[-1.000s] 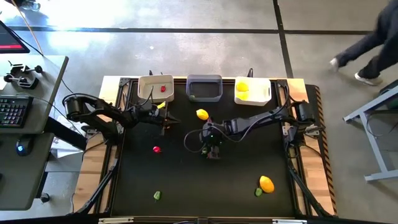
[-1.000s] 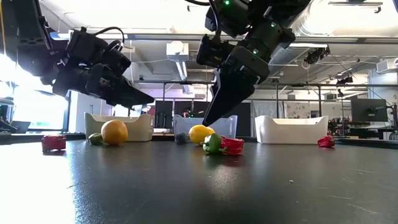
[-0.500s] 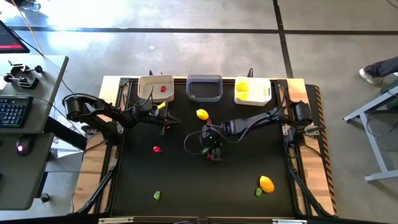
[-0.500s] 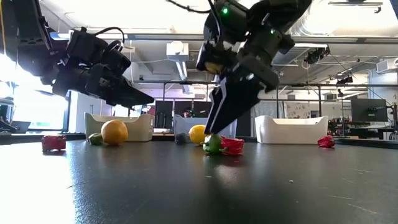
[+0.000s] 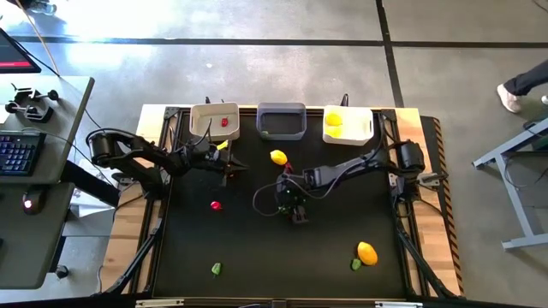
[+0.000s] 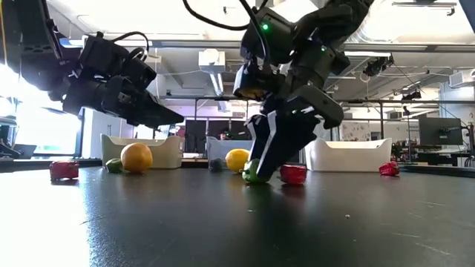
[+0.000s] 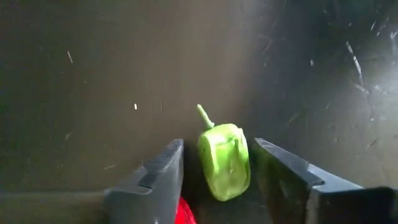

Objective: Sort produce into baskets
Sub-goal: Put the green bell pepper into the transparent bin

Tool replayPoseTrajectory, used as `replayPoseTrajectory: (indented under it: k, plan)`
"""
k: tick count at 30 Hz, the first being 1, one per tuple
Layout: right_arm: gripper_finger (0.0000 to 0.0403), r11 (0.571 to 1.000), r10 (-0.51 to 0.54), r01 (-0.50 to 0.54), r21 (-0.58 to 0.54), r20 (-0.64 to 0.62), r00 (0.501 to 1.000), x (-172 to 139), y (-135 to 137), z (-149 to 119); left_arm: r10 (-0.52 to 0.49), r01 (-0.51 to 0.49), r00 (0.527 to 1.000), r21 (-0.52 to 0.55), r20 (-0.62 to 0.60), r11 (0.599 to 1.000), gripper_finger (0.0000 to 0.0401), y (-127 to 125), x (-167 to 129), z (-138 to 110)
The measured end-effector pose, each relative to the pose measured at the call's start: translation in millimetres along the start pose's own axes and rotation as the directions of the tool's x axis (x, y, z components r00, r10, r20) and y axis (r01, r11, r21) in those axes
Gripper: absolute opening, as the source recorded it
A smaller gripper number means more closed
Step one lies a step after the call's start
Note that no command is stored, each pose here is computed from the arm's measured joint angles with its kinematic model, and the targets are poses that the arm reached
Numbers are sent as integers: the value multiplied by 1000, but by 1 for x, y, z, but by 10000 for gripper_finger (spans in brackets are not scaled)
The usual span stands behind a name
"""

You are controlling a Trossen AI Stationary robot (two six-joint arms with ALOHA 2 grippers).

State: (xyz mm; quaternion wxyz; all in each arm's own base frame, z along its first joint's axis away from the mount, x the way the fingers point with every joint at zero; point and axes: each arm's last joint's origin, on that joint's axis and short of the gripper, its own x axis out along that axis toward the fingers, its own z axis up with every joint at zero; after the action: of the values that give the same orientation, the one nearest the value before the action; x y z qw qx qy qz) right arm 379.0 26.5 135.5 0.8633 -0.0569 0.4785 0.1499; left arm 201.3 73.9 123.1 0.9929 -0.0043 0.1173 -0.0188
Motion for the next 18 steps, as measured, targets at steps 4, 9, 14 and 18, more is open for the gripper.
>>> replayPoseTrajectory:
  k: [4, 9, 14, 18]
  plan:
    - [124, 1000, 1, -1, -15, 7, 1000, -8, -6, 12, 0, 0, 1000, 1, 1, 1000, 0, 0, 0, 0]
    - [38, 994, -89, 88, -63, -2, 996, -23, -23, 29, 1, -1, 1000, 3, 4, 1000, 0, 0, 0, 0]
    - [10, 982, -169, 168, -82, -5, 986, -39, -55, 31, 1, -1, 1000, 6, 7, 1000, 0, 0, 0, 1]
    - [7, 974, -225, 225, -3, 1, 974, -51, -92, 23, 1, -1, 1000, 7, 7, 1000, 0, 0, 0, 1]
